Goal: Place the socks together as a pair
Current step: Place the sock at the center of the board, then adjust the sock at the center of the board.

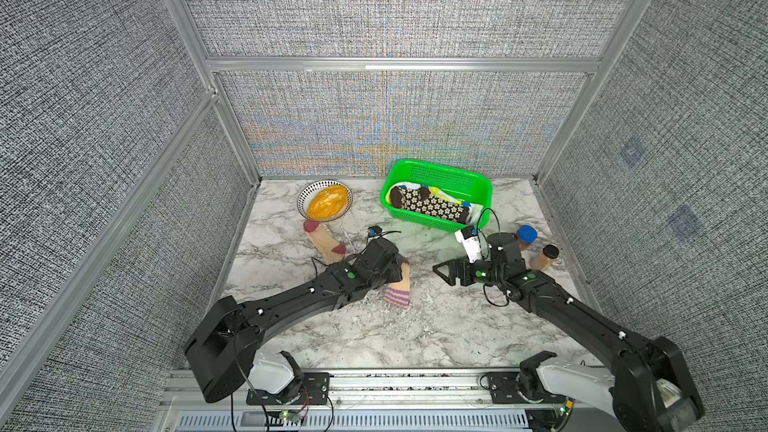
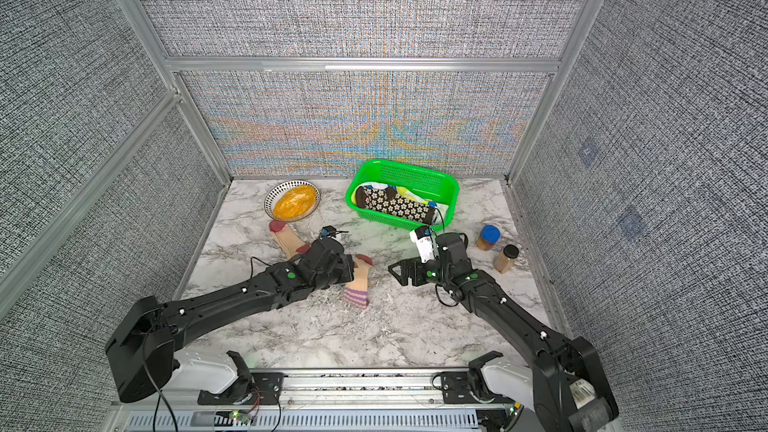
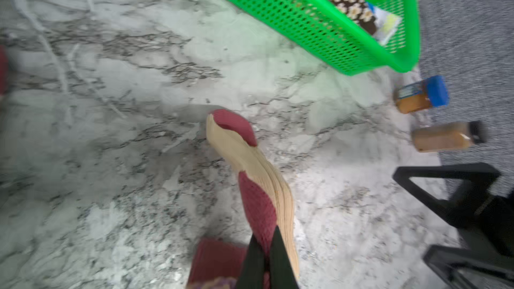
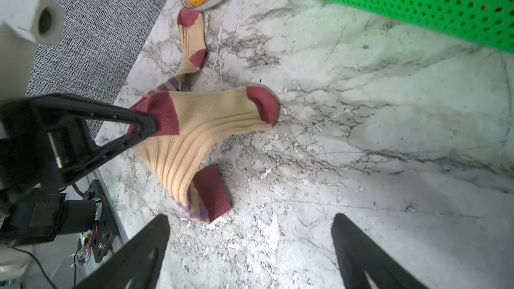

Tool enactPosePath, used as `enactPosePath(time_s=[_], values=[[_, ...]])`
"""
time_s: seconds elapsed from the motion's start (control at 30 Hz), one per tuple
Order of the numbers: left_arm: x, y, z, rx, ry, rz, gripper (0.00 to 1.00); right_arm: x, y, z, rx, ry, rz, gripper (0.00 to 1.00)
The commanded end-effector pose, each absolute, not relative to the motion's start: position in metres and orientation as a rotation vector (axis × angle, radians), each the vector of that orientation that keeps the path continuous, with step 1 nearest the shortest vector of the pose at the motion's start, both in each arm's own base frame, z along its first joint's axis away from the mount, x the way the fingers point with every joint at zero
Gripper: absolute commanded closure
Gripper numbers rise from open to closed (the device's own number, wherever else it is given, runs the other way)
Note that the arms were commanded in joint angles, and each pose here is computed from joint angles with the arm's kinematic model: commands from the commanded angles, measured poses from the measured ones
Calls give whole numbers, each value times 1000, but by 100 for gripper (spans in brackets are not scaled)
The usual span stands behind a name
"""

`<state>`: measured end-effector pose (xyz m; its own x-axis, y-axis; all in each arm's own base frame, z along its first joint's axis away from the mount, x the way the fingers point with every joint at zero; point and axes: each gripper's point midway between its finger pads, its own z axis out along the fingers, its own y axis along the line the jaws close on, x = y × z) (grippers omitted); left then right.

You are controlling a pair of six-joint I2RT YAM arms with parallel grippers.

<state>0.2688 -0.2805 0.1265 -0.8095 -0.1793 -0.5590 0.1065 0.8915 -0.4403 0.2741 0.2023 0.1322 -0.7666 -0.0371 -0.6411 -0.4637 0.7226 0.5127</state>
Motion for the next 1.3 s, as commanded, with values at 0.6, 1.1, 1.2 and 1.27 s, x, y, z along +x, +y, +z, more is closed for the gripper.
enactPosePath(time_s=[0.6,1.1,1.2,1.27], values=[[265,-184,80,-350,2395,-246,49,217,308,40,-668,2481,1043,7],[240,-164,167,-268,2216,-467,36,237,334,31,-780,2459,1027,72],[235,-154,179,-252,2178,-470,36,227,335,47,-806,2419,1100,87],[232,-148,186,-247,2144,-478,36,222,334,56,-830,2412,1121,100]])
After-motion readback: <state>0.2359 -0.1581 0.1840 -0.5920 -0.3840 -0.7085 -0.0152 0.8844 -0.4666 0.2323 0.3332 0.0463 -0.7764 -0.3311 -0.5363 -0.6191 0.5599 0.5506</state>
